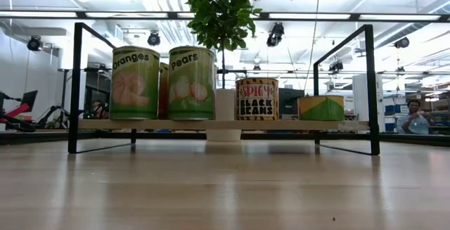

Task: Pick and place cans onto a shelf
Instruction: Return to Home Position

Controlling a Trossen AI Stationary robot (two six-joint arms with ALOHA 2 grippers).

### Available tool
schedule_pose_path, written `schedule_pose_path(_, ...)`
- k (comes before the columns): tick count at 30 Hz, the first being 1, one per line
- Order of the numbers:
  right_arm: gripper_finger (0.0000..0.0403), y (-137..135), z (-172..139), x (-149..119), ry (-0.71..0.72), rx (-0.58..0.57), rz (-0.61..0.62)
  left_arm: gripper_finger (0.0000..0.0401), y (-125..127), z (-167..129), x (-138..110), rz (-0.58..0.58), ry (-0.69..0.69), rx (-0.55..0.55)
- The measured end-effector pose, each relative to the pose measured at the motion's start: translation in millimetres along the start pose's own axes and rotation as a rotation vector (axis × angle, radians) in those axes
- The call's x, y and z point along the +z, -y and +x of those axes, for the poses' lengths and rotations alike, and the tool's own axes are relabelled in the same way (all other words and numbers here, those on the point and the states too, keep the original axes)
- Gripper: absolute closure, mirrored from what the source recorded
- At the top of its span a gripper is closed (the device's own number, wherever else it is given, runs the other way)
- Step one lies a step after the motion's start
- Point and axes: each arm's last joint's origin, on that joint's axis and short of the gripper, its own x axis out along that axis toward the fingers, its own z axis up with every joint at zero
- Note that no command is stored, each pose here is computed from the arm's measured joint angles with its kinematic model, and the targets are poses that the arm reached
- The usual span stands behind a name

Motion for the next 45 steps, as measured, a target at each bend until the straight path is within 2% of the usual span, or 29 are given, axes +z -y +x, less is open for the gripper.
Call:
schedule_pose_path(8, 0.0385, 11, -40, -36, 0.300, -0.036, -0.015, 0.0401, 1, 2, -3, 0.041, -0.018, -0.001)
schedule_pose_path(18, 0.0385, 21, -85, -92, 0.420, -0.065, -0.007, 0.0401, 0, -8, -23, 0.169, -0.221, -0.035)
schedule_pose_path(23, 0.0385, 27, -106, -108, 0.494, -0.085, 0.001, 0.0401, 2, -21, -24, 0.192, -0.251, -0.089)
schedule_pose_path(27, 0.0385, 31, -117, -117, 0.540, -0.101, 0.002, 0.0401, 0, -28, -24, 0.215, -0.224, -0.116)
schedule_pose_path(34, 0.0385, 33, -126, -126, 0.573, -0.109, 0.002, 0.0401, -16, -48, -36, 0.153, -0.135, -0.154)
schedule_pose_path(40, 0.0385, 35, -134, -135, 0.615, -0.127, -0.004, 0.0401, -38, -64, -43, 0.079, 0.055, -0.081)
schedule_pose_path(45, 0.0385, 38, -145, -142, 0.694, -0.153, 0.009, 0.0401, -55, -67, -59, 0.067, 0.086, 0.030)
